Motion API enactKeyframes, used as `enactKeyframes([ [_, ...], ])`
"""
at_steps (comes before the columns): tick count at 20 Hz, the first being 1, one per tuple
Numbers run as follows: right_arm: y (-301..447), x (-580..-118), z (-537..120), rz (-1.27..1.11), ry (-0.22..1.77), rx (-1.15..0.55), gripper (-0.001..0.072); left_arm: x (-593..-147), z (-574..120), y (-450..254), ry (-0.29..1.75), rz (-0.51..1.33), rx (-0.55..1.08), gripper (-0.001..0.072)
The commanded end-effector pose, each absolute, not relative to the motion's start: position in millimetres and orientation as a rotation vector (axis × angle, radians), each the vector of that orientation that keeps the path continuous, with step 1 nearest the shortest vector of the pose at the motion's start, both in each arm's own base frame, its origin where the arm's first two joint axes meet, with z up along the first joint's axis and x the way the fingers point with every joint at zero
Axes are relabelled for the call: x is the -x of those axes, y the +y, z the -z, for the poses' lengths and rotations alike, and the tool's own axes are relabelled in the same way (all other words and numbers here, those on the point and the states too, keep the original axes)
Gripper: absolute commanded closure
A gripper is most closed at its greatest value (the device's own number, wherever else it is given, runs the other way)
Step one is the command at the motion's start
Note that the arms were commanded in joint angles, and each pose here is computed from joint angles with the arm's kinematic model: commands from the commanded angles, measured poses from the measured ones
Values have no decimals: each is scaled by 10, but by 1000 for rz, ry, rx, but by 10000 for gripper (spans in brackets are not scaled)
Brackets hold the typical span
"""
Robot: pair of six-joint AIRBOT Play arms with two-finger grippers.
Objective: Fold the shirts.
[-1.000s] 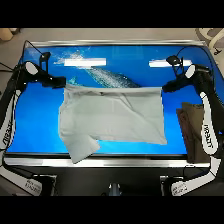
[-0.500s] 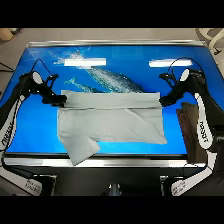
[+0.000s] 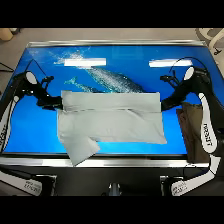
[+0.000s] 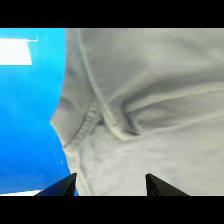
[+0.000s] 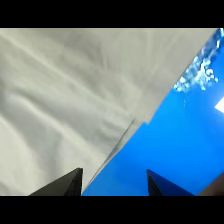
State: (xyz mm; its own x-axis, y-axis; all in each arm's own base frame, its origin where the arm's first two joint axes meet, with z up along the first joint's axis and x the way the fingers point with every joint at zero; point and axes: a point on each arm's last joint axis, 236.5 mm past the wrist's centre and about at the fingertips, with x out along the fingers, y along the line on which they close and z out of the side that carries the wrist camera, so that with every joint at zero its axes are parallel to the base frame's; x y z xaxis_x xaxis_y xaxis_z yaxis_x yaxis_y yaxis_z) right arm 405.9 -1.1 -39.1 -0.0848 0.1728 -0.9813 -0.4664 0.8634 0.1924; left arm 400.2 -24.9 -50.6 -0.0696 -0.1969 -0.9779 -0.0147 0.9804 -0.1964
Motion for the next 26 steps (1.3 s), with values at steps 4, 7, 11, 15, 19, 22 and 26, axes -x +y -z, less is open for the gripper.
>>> enactKeyframes([
  [4,-41,-3254,390,-546,1648,241,273,-2740,675,-279,1733,152,341,293],
  [7,-39,-3004,477,-537,1653,248,274,-2175,849,-424,1719,161,377,291],
  [11,-54,-2830,554,-537,1685,251,274,-2052,976,-676,1681,176,513,195],
  [15,-32,-2576,686,-565,1761,232,272,-2007,1077,-762,1682,181,515,221],
  [19,3,-2277,798,-578,1806,214,198,-2122,1107,-785,1634,168,496,342],
  [22,17,-2183,847,-574,1800,213,154,-2152,1107,-811,1621,173,493,583],
  [26,153,-2322,991,-547,1717,146,163,-2156,1092,-821,1617,176,498,685],
])
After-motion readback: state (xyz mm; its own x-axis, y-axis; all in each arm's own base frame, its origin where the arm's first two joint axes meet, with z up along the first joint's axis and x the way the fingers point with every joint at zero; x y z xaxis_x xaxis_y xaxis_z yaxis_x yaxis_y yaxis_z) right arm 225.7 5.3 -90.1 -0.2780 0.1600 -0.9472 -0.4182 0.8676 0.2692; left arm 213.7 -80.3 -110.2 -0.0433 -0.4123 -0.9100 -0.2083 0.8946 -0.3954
